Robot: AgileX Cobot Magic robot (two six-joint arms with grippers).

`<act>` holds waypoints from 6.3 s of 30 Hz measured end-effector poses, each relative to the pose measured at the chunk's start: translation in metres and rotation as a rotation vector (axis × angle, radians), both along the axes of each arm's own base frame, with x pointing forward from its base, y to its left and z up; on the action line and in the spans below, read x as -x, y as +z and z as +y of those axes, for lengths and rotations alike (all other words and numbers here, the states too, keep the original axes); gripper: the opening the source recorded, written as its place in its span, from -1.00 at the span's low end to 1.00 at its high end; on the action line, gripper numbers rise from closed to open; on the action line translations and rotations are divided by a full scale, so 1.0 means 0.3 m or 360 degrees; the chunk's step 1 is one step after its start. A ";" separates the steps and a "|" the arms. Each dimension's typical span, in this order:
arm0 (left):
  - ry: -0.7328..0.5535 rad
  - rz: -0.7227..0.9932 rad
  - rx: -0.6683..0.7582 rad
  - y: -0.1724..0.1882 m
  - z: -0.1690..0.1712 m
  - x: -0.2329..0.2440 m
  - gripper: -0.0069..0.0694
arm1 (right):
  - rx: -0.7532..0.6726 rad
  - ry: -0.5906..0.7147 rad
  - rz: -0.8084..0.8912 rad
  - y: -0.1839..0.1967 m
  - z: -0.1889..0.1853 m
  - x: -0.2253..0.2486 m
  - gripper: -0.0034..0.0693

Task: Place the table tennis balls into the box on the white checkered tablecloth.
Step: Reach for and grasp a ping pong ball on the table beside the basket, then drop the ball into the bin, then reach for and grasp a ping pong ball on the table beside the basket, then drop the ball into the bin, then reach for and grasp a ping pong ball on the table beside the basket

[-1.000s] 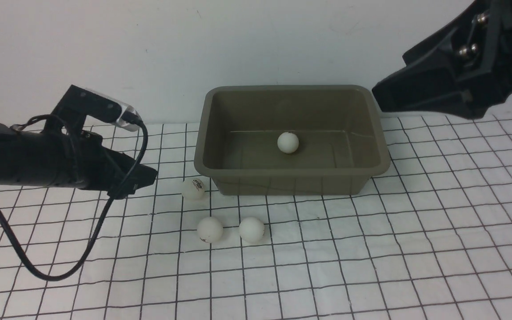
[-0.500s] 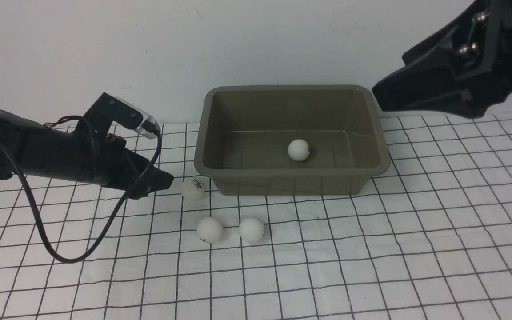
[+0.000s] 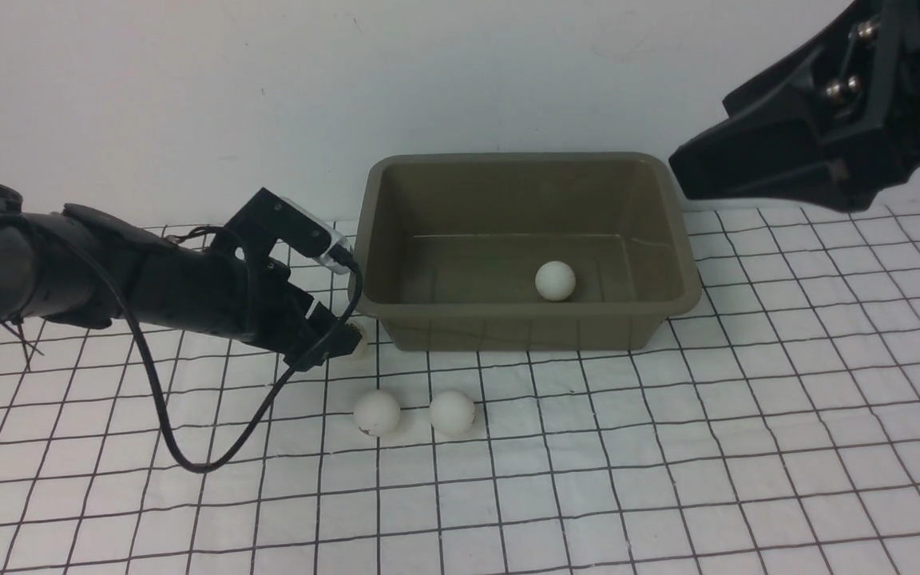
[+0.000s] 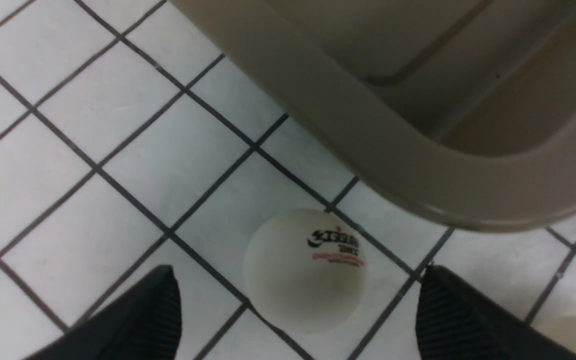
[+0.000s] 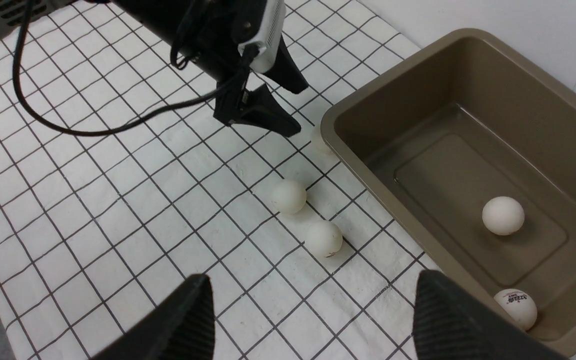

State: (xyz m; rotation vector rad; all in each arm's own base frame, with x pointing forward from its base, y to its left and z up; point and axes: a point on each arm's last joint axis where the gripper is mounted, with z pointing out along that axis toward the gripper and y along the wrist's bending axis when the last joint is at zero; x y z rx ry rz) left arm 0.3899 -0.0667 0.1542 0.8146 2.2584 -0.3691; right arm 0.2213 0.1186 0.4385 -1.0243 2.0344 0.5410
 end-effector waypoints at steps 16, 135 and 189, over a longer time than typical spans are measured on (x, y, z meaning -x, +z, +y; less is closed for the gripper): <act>-0.0023 -0.0140 -0.0023 -0.056 -0.002 -0.034 0.66 | 0.0000 0.0000 0.0000 0.000 0.000 0.000 0.42; -0.0139 0.0271 -0.0081 0.083 -0.216 0.157 0.10 | -0.0038 0.0045 0.0081 -0.002 0.008 0.015 0.42; 0.0229 0.0244 -0.0020 0.688 -0.129 0.347 0.04 | -0.0012 0.0085 0.0034 -0.001 0.008 0.015 0.42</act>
